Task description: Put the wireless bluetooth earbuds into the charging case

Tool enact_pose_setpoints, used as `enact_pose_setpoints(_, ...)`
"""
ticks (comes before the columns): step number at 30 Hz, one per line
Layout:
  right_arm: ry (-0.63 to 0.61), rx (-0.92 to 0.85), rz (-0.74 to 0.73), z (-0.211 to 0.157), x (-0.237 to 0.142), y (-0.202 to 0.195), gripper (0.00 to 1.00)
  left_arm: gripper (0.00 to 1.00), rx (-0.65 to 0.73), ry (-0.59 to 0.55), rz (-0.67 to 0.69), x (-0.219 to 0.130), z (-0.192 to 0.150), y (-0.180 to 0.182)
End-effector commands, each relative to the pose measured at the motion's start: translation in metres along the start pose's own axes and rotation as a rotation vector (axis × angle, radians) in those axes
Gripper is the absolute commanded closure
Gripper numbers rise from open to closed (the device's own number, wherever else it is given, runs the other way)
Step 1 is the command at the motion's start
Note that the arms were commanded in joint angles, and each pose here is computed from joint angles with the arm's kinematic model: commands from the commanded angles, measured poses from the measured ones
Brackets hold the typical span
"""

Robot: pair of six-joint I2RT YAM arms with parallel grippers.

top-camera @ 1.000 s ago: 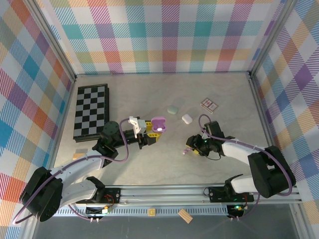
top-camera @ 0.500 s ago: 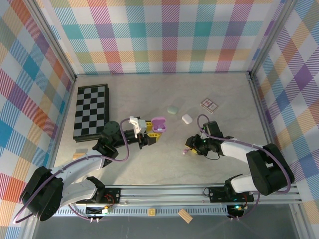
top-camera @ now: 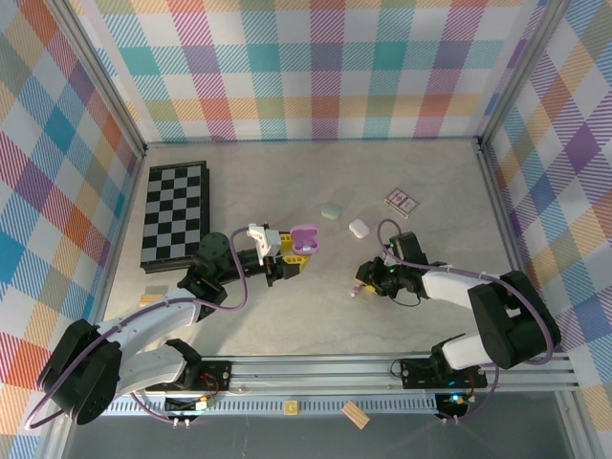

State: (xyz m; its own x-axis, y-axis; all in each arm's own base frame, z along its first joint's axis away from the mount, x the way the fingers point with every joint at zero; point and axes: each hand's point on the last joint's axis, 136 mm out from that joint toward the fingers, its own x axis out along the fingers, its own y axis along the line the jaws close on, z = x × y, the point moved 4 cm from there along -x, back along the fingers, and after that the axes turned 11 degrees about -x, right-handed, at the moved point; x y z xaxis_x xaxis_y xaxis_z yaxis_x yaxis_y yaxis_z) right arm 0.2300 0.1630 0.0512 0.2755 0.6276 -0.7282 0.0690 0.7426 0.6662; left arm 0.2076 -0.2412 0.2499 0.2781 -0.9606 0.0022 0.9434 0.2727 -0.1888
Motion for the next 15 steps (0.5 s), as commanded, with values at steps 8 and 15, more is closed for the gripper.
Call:
enact_pose_setpoints(8, 0.015, -0.017, 0.028, -0.0014, 0.0059, 0.0018, 0.79, 0.61, 0.043, -0.024, -0.021, 0.0010, 0.0100, -0.0007)
enact_pose_setpoints(15, 0.029, -0.012, 0.001, -0.0023, 0.0104, -0.0040, 0.77, 0.61, 0.041, -0.023, -0.024, 0.0021, 0.0094, -0.0001)
